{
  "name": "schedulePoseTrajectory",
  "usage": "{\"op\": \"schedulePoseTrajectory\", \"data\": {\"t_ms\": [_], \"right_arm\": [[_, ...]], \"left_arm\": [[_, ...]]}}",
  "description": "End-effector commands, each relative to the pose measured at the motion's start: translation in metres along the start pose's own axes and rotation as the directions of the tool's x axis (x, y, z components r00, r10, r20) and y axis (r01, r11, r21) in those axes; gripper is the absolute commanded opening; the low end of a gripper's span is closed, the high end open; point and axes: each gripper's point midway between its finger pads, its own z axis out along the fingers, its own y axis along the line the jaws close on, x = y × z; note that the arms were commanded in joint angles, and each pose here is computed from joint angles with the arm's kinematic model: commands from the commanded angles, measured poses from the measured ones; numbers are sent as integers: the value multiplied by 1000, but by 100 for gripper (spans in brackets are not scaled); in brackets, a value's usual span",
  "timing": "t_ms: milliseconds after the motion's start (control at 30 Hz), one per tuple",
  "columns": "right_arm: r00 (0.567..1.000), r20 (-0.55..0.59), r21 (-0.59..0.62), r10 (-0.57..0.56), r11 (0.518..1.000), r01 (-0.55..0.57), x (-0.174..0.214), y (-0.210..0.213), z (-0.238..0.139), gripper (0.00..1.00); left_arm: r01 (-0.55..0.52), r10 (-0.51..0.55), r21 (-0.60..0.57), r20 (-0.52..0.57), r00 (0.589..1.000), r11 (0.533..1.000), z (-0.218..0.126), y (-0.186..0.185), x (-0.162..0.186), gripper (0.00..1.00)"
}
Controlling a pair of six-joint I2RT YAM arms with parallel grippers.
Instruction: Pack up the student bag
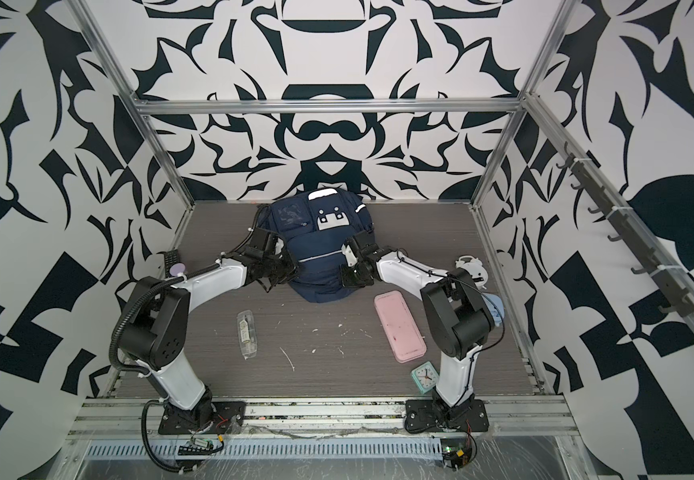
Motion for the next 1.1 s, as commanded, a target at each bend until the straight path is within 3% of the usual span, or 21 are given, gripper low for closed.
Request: {"op": "schedulePoseTrajectory", "data": {"t_ms": [0,300,500,667,1067], "right_arm": [[999,35,1,-29,1000,28,-8,6,-16,23],[995,91,-12,-46,999,47,-18,17,-39,26],[993,103,-2,-54,999,54,-21,17,-44,31],[994,99,-2,-47,999,48,-19,15,-41,33],[993,117,-30,-33,999,36,-25,21,-41,43]], "left_arm": [[-46,42,89,47,998,995,-13,-32,-17,19],[-80,68,150,79,995,985,-36,-58,-23,0],[-67,59,145,56,997,987,-30,-55,-21,5],[-36,30,169,42,999,985,-25,-50,-16,0],[-47,30,318,60,998,947,-57,-92,-26,0]]}}
